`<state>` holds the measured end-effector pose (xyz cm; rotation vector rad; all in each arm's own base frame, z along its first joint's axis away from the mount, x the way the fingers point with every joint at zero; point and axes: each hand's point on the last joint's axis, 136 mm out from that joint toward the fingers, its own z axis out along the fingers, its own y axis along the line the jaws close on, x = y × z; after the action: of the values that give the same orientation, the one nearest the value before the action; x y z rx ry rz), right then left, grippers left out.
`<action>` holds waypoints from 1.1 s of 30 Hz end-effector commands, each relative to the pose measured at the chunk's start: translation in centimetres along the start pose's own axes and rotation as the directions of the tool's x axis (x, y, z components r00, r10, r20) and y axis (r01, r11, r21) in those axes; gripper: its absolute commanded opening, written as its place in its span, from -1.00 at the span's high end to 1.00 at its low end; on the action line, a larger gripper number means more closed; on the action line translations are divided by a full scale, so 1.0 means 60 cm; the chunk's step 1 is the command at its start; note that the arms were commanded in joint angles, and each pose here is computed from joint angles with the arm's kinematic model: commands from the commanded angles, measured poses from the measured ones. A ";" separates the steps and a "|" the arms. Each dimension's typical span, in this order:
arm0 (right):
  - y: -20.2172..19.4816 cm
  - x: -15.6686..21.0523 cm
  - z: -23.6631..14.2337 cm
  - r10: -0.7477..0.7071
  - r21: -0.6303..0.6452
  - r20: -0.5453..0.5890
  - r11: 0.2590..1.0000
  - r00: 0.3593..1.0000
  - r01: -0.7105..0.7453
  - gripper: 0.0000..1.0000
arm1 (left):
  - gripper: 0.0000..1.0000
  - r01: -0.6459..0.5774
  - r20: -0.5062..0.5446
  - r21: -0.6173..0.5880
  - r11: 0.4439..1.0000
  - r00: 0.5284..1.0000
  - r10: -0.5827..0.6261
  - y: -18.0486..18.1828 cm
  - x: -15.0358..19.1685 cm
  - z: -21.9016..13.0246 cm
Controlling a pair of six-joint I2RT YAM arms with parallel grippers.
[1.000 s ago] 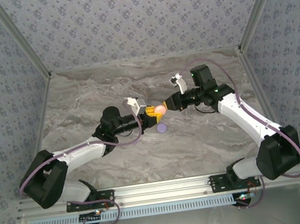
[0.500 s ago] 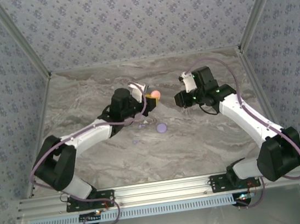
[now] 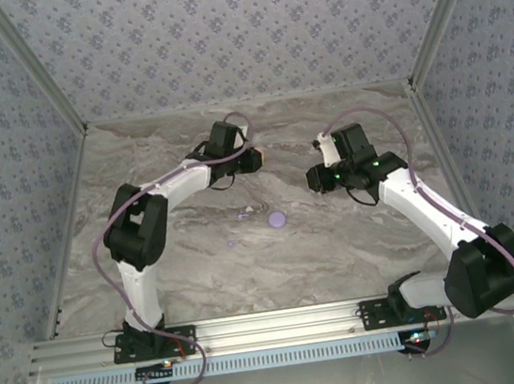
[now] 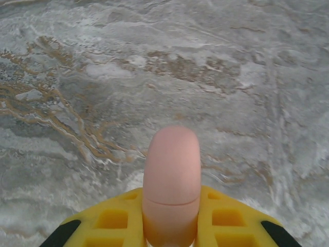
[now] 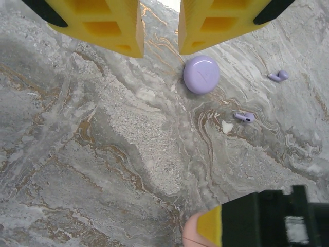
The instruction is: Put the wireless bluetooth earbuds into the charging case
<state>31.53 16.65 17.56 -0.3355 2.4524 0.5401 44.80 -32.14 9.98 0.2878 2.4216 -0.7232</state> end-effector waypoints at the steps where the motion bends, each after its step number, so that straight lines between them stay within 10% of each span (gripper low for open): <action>1: -0.010 0.011 -0.010 0.040 0.024 -0.003 0.999 0.999 -0.040 0.49 | 0.72 0.043 -0.042 0.013 0.999 0.998 -0.042 0.010 -0.009 0.020; 23: -0.013 0.029 -0.008 0.065 0.036 -0.023 0.997 0.998 -0.064 0.48 | 0.69 0.094 -0.126 0.012 0.995 0.988 -0.092 0.077 -0.048 0.142; 33: -0.015 0.032 -0.007 0.063 0.040 -0.030 0.997 0.998 -0.062 0.46 | 0.17 0.137 -0.124 -0.032 0.990 0.982 -0.140 0.110 -0.050 0.152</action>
<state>30.78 16.11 16.80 -0.2832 2.4787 0.5355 53.72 -32.87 3.93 0.1971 2.5428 -0.7897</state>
